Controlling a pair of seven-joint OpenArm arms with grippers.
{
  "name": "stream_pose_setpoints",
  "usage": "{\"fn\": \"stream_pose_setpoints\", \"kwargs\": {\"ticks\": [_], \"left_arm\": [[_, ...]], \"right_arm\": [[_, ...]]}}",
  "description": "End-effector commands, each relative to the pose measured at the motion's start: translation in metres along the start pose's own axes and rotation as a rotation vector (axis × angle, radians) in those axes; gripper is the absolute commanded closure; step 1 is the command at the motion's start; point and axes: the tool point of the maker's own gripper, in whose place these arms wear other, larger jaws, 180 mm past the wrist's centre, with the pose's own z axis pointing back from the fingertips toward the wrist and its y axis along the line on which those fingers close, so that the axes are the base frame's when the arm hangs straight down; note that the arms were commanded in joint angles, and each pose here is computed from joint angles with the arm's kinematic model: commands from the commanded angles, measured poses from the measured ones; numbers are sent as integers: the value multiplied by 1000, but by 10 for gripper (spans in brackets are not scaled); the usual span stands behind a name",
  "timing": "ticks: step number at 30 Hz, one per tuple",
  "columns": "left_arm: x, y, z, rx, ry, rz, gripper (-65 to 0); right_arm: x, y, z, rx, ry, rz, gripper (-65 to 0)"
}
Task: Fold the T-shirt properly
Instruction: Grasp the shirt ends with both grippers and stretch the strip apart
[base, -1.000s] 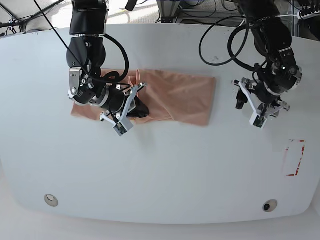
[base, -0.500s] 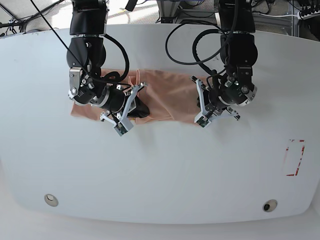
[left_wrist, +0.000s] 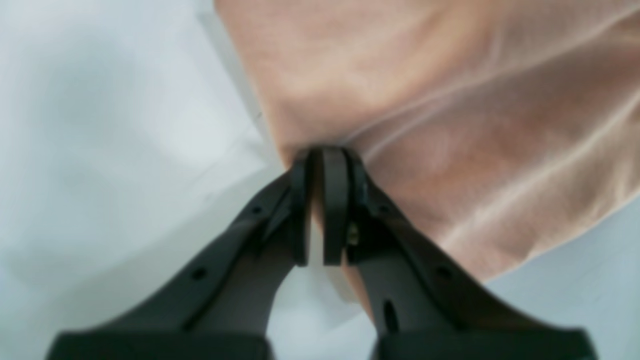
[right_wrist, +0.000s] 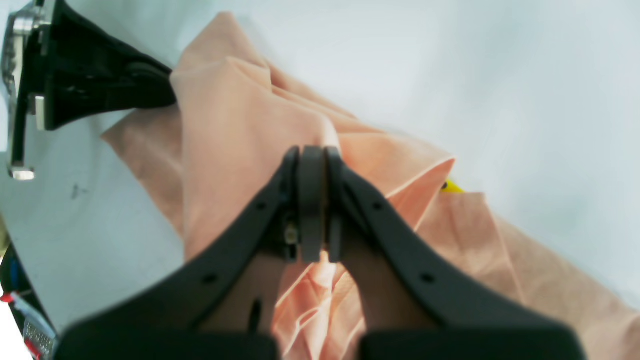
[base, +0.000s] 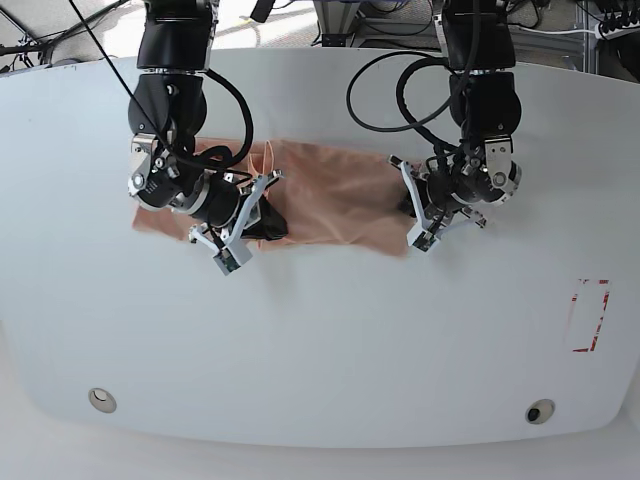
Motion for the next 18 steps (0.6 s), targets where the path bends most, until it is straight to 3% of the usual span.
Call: {"fn": "stream_pose_setpoints", "kwargs": {"ticks": [1,10,18], "left_arm": [[-16,-6,-8,-24,67,8,-22],[-22,-1,-8,-17,75,27,-22],[-26,5,-6,-5,86,19,-22]], "right_arm": [[20,-7,7,-17,-66,15,0],[15,-19,15,-45,-51,19,0],[-4,-69,25,-133,-63,-137,-2]]}}
